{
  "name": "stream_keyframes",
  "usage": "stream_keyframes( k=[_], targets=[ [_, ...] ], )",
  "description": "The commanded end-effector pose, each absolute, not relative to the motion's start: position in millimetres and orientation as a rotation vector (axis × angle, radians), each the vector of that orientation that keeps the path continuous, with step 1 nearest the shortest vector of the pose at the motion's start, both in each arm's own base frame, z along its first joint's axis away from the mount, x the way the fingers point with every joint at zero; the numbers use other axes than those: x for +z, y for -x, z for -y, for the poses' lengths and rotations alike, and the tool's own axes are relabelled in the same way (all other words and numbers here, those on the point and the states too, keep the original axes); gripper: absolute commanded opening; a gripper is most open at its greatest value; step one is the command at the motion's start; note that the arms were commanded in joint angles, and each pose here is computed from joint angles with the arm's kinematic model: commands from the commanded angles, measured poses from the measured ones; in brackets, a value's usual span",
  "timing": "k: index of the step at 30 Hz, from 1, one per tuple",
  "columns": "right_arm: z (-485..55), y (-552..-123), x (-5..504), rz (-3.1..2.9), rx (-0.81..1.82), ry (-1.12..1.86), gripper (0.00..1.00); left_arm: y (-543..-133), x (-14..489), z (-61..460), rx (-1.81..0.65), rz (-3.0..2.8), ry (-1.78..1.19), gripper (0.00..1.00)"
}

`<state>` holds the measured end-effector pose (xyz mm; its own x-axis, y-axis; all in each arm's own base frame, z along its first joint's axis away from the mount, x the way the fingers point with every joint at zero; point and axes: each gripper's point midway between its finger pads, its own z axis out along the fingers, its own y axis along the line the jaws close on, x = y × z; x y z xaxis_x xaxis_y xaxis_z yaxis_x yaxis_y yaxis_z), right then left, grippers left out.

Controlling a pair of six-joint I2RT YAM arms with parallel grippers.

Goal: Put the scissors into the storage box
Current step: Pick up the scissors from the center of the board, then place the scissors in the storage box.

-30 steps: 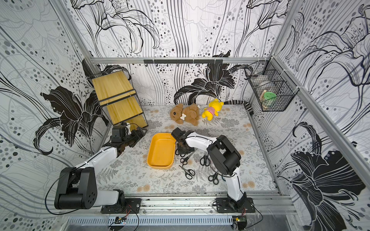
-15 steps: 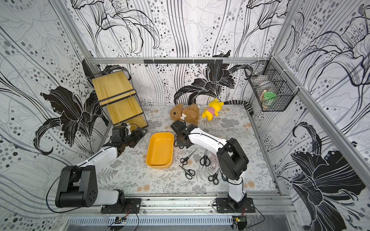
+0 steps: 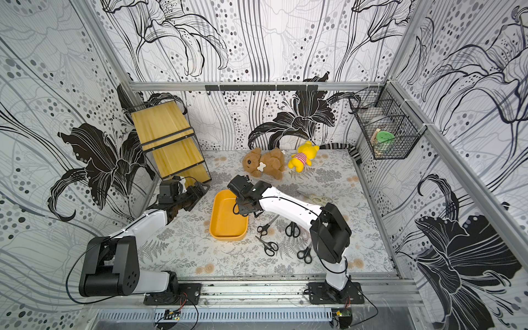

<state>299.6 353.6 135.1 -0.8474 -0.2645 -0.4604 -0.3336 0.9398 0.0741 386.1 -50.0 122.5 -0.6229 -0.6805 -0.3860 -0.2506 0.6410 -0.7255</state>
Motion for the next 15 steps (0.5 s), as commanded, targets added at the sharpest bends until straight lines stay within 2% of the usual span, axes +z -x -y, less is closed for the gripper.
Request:
stream_keyframes(
  k=[1,9,15],
  targets=[
    [-384.9,-289.3,127.2,-2.613,0.226,0.539,0.00,-389.0,128.9,48.5,-0.855,-2.160,0.704,0.96],
    [-417.7,-272.7,102.8,-2.620,0.299,0.639,0.00,-389.5,129.5,43.2,-0.847,-2.151,0.721,0.96],
    [-420.8,-268.7,80.8,-2.652,0.284,0.666,0.00,-389.3,131.1,40.2,-0.844,-2.142,0.727,0.96]
  ],
)
